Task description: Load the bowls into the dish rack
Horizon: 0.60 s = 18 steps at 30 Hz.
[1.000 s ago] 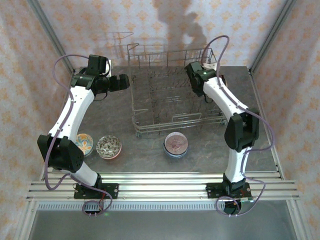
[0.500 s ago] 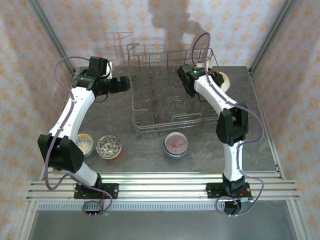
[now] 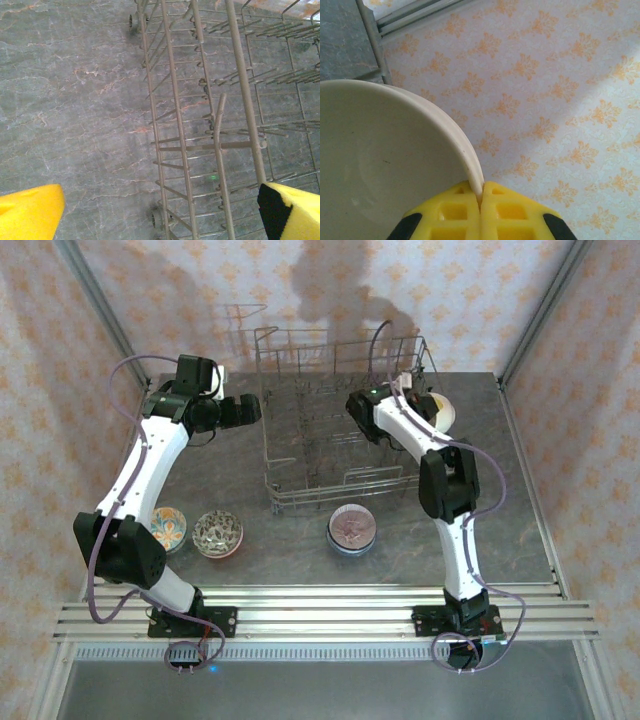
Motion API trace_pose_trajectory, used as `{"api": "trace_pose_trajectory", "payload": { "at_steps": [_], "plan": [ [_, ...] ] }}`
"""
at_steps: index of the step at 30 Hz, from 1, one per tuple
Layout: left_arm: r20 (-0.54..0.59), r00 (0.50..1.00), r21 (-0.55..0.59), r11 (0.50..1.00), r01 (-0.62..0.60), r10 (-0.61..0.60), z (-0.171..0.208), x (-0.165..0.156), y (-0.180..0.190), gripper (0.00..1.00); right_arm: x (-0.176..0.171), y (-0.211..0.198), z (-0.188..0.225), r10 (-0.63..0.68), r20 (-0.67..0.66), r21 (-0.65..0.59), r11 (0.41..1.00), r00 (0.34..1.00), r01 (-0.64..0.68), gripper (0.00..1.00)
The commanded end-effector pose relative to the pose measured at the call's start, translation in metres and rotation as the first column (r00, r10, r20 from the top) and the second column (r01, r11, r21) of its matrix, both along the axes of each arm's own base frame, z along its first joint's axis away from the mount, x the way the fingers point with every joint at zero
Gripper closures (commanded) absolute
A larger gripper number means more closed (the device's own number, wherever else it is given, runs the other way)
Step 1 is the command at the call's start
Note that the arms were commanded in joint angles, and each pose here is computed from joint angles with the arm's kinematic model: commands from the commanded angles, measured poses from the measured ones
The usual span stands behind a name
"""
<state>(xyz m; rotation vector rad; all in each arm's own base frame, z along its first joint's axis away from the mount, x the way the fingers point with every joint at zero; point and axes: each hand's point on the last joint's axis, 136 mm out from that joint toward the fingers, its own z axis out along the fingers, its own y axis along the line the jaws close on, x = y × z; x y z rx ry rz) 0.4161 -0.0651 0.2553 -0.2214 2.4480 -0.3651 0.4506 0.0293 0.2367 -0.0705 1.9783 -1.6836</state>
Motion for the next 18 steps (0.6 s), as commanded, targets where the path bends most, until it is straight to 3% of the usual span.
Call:
{"api": "trace_pose_trajectory", "payload": {
  "at_steps": [1,18],
  "plan": [
    [0.044,0.999,-0.015,1.000,0.013,-0.012,0.014,-0.003,0.000,0.01,0.003,0.008,0.006,0.025,0.010,-0.061,0.998,1.000,-0.025,1.00],
    [0.048,0.999,-0.013,1.000,0.011,-0.011,0.016,-0.008,0.001,0.01,0.000,0.026,-0.044,0.029,-0.157,-0.035,0.999,0.987,-0.035,0.97]
  ]
}}
